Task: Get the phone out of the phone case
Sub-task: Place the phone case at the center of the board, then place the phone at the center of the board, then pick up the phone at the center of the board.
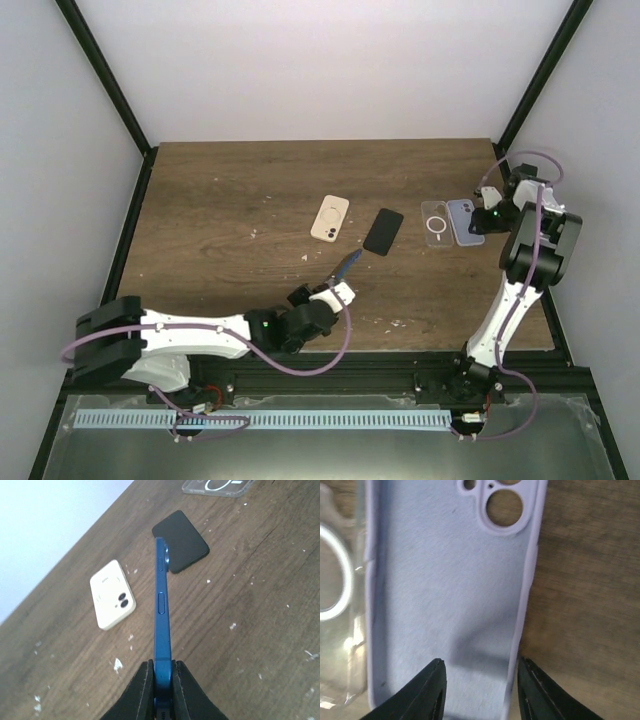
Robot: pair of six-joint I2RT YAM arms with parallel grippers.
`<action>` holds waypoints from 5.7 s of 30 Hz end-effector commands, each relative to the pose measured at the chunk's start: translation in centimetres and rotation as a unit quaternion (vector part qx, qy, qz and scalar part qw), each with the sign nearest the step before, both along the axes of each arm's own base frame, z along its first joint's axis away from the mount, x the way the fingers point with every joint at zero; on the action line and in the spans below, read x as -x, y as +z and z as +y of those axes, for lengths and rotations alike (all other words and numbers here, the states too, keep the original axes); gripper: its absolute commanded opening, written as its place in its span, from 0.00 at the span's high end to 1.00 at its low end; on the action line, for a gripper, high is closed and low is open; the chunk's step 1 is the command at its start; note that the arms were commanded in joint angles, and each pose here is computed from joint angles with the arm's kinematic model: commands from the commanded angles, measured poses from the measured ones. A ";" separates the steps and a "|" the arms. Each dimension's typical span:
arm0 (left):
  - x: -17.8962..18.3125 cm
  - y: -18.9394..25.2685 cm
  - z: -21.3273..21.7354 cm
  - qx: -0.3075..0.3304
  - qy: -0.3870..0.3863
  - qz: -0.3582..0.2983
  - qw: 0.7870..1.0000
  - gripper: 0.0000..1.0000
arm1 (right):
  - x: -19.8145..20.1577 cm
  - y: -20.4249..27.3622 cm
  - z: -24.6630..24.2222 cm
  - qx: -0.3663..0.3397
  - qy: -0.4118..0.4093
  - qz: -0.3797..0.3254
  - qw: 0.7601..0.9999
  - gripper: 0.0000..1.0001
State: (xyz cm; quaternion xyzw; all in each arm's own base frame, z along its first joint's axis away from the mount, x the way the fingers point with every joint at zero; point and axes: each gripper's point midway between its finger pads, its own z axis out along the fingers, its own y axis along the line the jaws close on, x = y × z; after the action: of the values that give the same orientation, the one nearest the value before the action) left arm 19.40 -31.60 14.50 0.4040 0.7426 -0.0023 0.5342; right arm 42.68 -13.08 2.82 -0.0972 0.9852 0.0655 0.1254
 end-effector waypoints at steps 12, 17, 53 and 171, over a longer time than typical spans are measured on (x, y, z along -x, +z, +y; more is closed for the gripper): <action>-9.8 0.3 -2.6 -0.058 0.043 -0.027 0.997 1.00 | 6.0 17.5 16.7 -0.193 0.059 -0.229 0.952 0.53; -12.2 -0.7 -4.1 -0.060 0.045 -0.022 0.997 1.00 | 8.6 18.9 19.0 -0.235 0.095 -0.328 0.910 0.39; -18.4 -8.6 -4.9 -0.155 0.052 -0.007 0.987 0.95 | 8.3 17.5 19.5 -0.253 0.104 -0.306 0.912 0.34; -9.0 -5.7 7.2 0.191 0.135 0.377 0.896 0.42 | 10.8 18.7 22.4 -0.336 0.191 -0.293 0.875 0.37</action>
State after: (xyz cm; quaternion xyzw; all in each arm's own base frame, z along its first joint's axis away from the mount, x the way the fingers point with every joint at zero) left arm 30.64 -22.76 6.42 0.1844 0.9399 -0.1333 0.2545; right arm 33.28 7.56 18.20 -0.1862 0.8336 0.3418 0.3920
